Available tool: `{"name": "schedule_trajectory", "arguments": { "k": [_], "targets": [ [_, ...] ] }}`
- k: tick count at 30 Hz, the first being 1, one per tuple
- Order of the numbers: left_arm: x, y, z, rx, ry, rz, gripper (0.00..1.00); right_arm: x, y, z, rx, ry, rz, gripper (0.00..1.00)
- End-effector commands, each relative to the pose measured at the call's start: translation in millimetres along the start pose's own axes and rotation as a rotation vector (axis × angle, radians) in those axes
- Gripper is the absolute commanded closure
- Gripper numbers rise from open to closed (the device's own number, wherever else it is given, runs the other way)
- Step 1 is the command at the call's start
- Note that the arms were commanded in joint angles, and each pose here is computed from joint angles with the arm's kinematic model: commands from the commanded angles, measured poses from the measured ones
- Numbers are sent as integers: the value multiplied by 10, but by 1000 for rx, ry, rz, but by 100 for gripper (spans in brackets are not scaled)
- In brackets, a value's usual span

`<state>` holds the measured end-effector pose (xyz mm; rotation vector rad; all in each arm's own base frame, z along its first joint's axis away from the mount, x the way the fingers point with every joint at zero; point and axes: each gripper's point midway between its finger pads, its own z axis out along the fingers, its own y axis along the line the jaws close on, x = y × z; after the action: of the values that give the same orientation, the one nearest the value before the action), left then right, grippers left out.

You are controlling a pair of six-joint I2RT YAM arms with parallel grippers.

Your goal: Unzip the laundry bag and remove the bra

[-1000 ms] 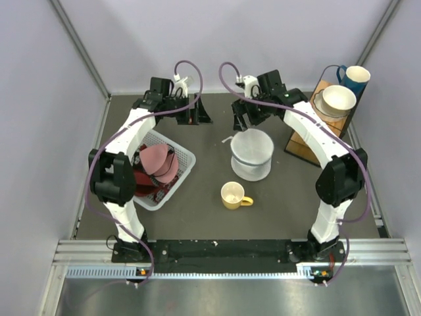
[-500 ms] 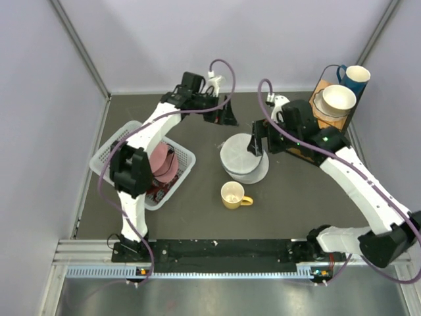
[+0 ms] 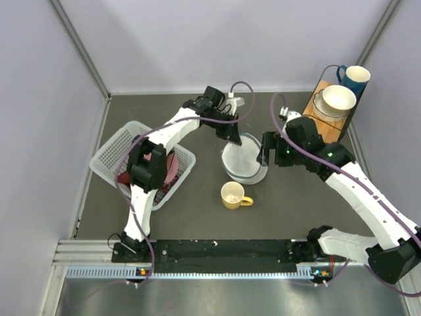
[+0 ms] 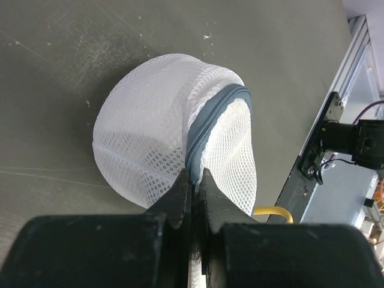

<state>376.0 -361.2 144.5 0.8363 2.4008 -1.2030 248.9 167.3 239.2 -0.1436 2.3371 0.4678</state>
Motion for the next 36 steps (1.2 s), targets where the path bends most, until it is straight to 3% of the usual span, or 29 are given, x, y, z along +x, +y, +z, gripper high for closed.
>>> {"name": "schedule_trajectory", "arguments": {
  "k": [1,6,8,9,10,12,13,15,16,19,21,24,29,32,36],
  "targets": [
    [-369,-141,-471,-29,-138,-46,100,163,-171,153,101,38,83,11],
    [-720,65,-993,-69,-397,-347,100,95,-111,353,105,45,120,11],
    [-539,257,-989,-126,-428,-492,100,4,-34,433,85,27,118,11],
    [-670,234,-1150,-146,-541,-555,100,-79,3,445,75,11,109,11],
    [-385,365,-1023,-167,-523,-634,100,-109,25,503,75,12,100,11],
    [-396,206,-1079,-118,-599,-653,100,-254,80,522,63,-12,81,11],
    [-207,242,-995,-125,-563,-690,97,-290,99,530,60,-16,72,11],
    [-141,158,-1011,-119,-539,-666,79,-366,134,560,53,-23,56,11],
    [-25,183,-1007,-158,-505,-683,54,-383,140,574,50,-25,53,11],
    [-9,192,-1233,-285,-517,-592,17,-387,158,603,43,-23,44,10],
    [-145,137,-1447,-344,-554,-485,1,-368,157,621,41,-17,39,10],
    [-270,203,-1642,-453,-565,-376,1,-344,172,629,30,-10,44,10],
    [-252,546,-1654,-605,-480,-291,1,-296,203,613,9,0,40,10],
    [-229,700,-1513,-614,-388,-199,1,-252,211,608,1,10,33,10],
    [-107,636,-1229,-475,-259,-170,5,-203,237,595,-11,19,28,10]
  ]
}}
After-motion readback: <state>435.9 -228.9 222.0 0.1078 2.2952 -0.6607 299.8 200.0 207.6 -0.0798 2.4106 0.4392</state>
